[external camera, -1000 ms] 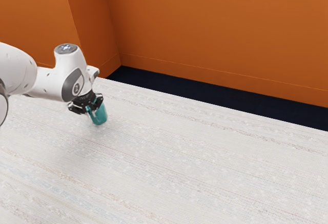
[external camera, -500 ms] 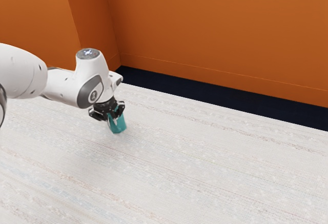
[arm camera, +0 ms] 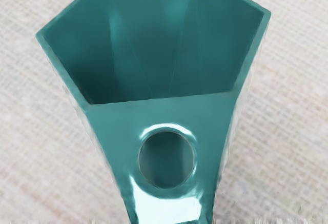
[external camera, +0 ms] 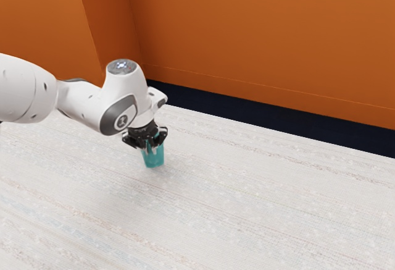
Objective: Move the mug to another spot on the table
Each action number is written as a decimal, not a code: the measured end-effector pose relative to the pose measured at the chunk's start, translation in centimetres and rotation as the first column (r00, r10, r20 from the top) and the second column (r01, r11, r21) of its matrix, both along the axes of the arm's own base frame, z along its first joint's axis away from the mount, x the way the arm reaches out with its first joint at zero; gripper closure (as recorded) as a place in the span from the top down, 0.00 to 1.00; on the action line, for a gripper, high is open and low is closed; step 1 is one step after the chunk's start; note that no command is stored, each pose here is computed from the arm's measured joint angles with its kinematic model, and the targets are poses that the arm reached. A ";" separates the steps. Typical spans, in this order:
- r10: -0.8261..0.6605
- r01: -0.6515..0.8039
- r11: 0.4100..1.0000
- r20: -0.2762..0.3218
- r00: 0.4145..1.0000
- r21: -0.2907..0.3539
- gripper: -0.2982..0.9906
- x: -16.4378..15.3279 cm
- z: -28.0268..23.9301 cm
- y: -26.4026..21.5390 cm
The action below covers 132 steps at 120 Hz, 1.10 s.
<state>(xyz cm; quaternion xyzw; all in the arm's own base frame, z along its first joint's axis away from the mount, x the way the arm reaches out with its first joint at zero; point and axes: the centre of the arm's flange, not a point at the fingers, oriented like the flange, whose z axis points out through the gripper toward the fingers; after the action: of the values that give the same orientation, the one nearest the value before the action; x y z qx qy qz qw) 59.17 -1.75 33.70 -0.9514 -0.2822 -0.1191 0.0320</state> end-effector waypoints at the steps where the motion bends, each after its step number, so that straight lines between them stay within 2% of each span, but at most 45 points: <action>1: -0.002 0.002 1.000 -0.001 1.000 0.000 0.19 -0.1 0.0 -0.1; 36: -0.077 0.077 0.997 -0.024 0.997 -0.012 0.19 -1.6 -1.1 -5.3; 59: -0.057 0.056 0.998 -0.070 0.996 -0.016 0.19 -3.4 -3.0 -5.0; 92: -0.037 0.035 0.999 -0.097 0.995 -0.027 0.20 -5.1 -3.8 -4.7; 113: -0.040 0.036 0.999 -0.098 0.994 -0.036 0.49 -5.3 -3.7 -4.6; 132: -0.048 0.044 0.998 -0.093 0.995 -0.043 0.64 -5.4 -3.1 -4.8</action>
<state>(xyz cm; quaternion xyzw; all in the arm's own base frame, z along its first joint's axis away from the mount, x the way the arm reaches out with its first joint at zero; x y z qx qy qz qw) 53.82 -6.51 30.57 -0.9626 -0.2608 -0.0694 0.0233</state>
